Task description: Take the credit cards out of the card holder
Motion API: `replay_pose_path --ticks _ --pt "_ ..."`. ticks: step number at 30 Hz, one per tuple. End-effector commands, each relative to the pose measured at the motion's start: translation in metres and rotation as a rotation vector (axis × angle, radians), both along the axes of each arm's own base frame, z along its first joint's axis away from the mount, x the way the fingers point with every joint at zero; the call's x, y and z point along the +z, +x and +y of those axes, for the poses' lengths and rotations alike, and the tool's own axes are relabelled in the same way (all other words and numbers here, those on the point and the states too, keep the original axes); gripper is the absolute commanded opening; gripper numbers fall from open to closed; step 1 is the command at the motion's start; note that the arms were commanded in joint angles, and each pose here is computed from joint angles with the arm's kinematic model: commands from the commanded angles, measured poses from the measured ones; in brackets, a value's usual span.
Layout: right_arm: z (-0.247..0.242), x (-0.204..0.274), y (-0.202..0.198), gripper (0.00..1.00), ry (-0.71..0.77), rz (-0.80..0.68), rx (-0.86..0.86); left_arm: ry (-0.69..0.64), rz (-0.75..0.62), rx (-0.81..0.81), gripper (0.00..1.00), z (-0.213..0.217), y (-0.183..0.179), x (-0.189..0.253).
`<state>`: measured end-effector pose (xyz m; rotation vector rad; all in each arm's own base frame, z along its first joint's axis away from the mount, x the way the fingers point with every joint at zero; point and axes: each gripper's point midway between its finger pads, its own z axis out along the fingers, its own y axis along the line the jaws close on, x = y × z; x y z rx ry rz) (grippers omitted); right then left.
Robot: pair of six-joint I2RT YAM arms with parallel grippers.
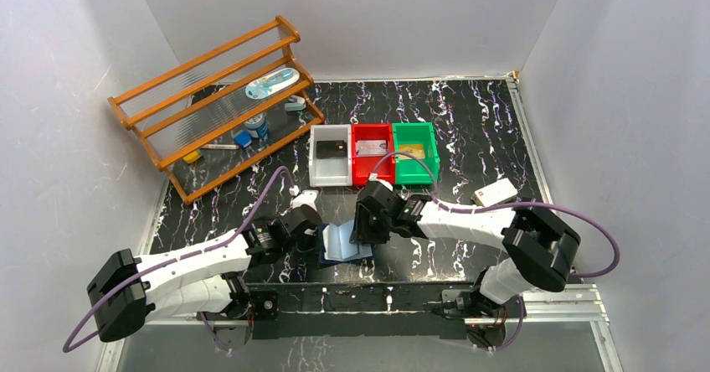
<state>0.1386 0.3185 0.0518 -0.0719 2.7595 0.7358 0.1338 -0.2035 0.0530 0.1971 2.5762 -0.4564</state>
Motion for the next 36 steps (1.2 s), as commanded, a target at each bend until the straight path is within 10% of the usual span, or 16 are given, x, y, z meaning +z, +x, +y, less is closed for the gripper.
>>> replay_pose_path --ticks 1,15,23,36 --pt "0.026 0.036 0.010 0.46 0.120 -0.051 0.031 0.001 -0.004 -0.006 0.00 0.001 -0.001 -0.003" --pt "0.085 0.057 -0.018 0.58 0.404 0.040 0.271 0.003 0.005 -0.006 0.00 0.001 -0.003 -0.010" --pt "0.066 0.042 -0.001 0.57 0.299 -0.001 0.137 0.012 -0.009 0.017 0.00 0.010 -0.003 -0.008" --pt "0.030 0.035 0.017 0.54 0.205 -0.058 -0.027 0.009 -0.086 0.079 0.36 0.022 0.008 0.024"
